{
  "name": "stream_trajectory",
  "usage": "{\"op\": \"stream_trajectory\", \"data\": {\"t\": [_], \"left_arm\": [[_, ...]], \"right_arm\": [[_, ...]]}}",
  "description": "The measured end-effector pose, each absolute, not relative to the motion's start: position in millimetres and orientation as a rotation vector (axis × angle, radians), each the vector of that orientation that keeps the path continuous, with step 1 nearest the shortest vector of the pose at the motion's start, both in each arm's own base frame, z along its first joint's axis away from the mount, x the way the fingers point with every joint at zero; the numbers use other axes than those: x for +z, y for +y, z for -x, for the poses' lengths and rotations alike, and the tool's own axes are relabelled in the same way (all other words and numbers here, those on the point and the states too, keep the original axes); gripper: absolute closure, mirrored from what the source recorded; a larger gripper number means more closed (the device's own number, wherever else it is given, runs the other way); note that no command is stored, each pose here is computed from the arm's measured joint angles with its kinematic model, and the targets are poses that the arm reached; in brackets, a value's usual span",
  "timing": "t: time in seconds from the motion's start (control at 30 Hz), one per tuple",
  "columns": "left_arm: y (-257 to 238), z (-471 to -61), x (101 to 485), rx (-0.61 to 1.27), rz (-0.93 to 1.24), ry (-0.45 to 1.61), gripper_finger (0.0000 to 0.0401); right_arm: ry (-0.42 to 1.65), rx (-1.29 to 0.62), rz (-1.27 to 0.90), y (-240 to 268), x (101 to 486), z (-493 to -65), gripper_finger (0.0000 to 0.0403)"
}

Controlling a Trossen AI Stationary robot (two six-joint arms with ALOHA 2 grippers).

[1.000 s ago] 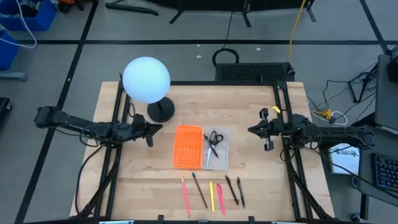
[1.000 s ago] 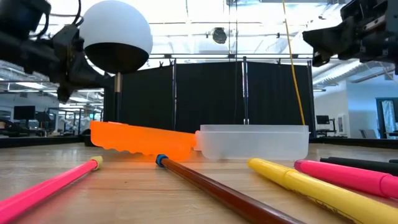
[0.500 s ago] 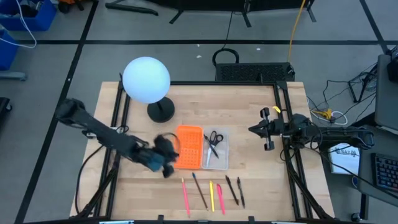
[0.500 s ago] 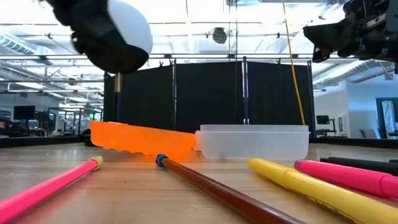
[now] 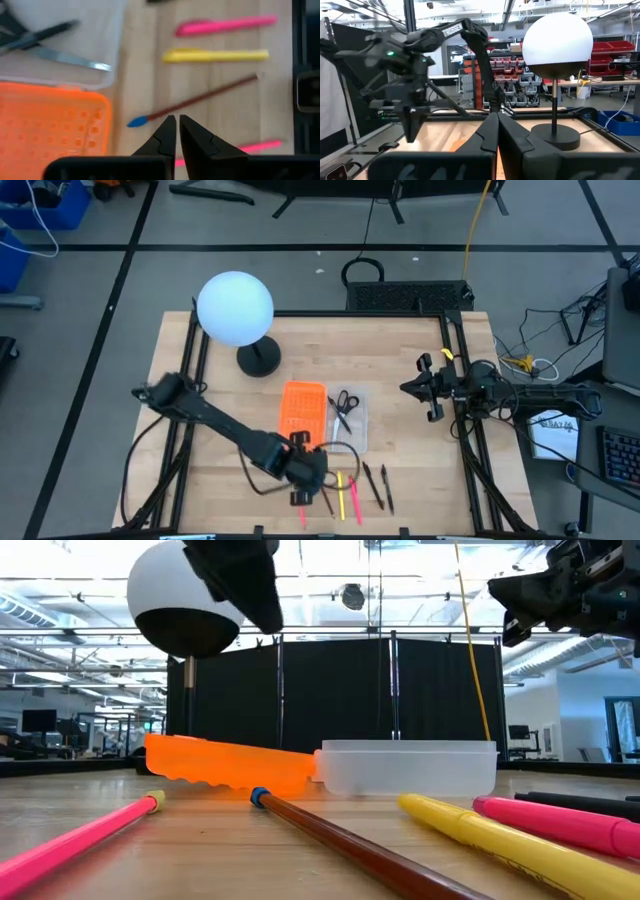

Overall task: Pick & place school supplies into a supply box
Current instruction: Put the pink pencil into the orange supply box

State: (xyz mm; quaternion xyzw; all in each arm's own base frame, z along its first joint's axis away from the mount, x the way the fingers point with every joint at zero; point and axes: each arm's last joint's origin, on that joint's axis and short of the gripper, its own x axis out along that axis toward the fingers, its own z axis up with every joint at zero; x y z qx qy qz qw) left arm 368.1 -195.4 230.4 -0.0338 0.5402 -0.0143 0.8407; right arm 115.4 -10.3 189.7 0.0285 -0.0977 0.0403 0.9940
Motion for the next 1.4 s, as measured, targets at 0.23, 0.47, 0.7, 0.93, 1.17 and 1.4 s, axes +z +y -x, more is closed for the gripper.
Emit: {"op": "stream_trajectory", "data": {"t": [0.23,0.47,0.7,0.93,1.17,1.4], "left_arm": [[-206.9,-387.3,206.5,-0.140,-0.177,1.260,0.0321],[-210.9,-382.8,199.7,-0.275,-0.403,1.277,0.0294],[-215.5,-375.0,198.8,-0.407,-0.617,1.290,0.0293],[-230.7,-362.2,196.3,-0.504,-0.811,1.273,0.0293],[-226.3,-358.2,187.5,-0.602,-0.866,1.309,0.0292],[-201.8,-359.7,165.5,-0.648,-0.971,1.370,0.0292]], "right_arm": [[-0.194,0.080,-0.057,-10.3,189.6,-115.5,0.0403],[-0.179,0.079,-0.060,-10.4,188.1,-115.8,0.0403],[-0.178,0.079,-0.060,-10.4,188.0,-115.8,0.0403],[-0.177,0.079,-0.061,-10.4,187.9,-115.9,0.0403],[-0.175,0.078,-0.061,-10.5,187.7,-116.2,0.0403],[-0.174,0.078,-0.061,-10.5,187.6,-116.3,0.0403]]}}
